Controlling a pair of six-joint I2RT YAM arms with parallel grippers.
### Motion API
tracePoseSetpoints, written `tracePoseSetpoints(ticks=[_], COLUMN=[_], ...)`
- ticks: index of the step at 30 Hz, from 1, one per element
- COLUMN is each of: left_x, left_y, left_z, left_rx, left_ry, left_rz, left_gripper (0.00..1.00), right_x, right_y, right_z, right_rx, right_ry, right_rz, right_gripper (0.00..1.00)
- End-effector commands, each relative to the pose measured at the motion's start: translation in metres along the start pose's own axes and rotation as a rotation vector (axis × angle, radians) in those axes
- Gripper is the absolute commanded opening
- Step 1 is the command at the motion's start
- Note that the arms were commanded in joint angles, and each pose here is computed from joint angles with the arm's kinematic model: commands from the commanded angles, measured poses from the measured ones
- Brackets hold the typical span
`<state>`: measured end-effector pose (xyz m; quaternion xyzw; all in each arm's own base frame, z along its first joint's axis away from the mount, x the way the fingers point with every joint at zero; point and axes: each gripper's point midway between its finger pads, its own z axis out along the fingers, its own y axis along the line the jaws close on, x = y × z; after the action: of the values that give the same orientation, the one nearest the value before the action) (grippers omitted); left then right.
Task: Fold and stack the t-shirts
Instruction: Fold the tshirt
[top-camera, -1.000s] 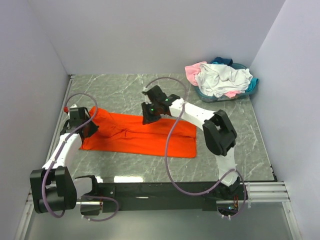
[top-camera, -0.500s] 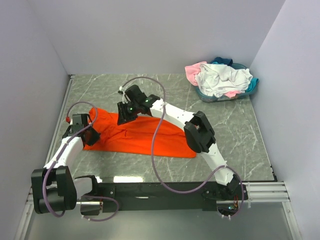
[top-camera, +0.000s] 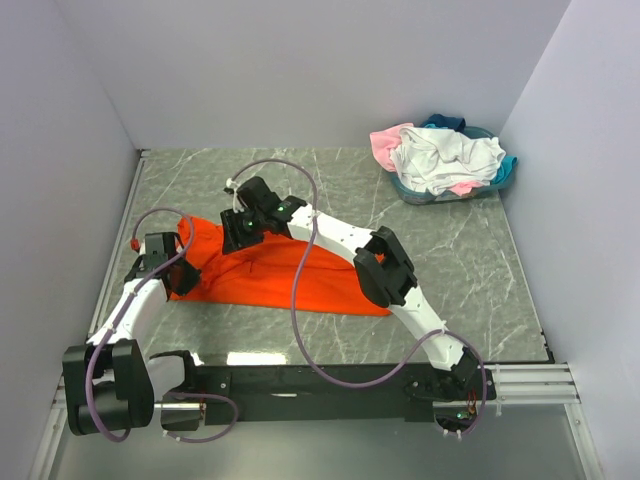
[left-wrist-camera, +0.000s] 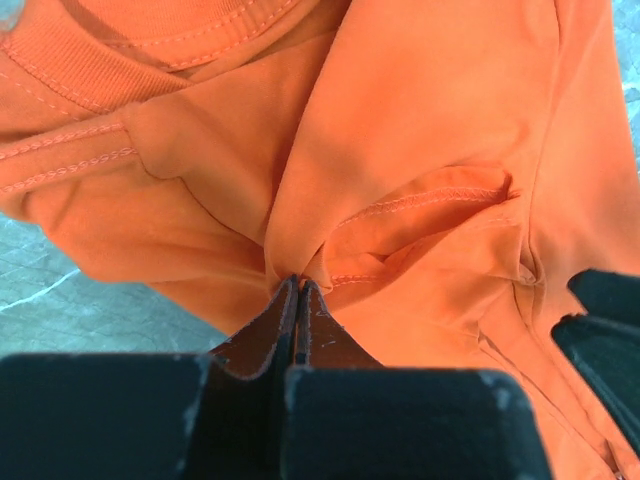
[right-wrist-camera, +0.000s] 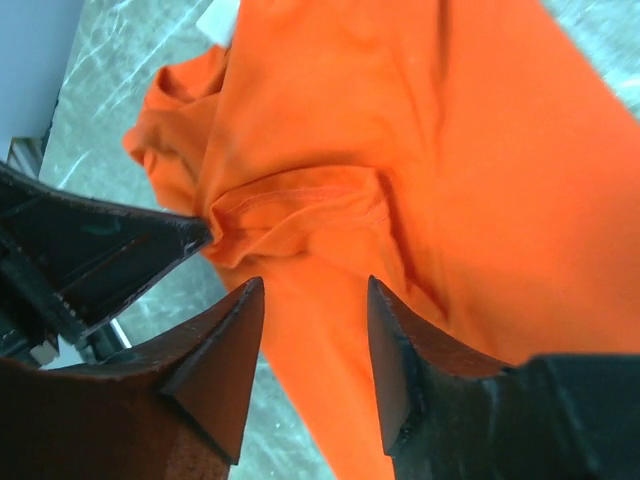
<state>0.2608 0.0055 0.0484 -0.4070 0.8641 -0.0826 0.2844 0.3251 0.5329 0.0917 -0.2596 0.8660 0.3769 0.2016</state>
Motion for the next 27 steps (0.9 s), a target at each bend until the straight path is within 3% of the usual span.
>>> tracePoseSetpoints(ticks=[1,11,27], left_x=[-0.002,-0.005,-0.009], left_y=[-0.001,-0.002,-0.001], left_z=[-0.003,-0.008,-0.015], left_rx=[0.01,0.018,0.015], left_ry=[-0.014,-0.034,-0.061], left_rz=[-0.017,-0.023,-0.039], left_gripper=[0.0,0.0,0.0], right_x=[-0.024,-0.024,-0.018], right_y=[0.008,0.012,-0.002], right_z=[0.005,0.035,0.057], right_rx=[-0.004,-0.022,0.042], right_ry=[-0.097,-0.126,-0.145], right_rz=[-0.068,-0.116,-0.161], right_gripper=[0.54,0.59,0.57])
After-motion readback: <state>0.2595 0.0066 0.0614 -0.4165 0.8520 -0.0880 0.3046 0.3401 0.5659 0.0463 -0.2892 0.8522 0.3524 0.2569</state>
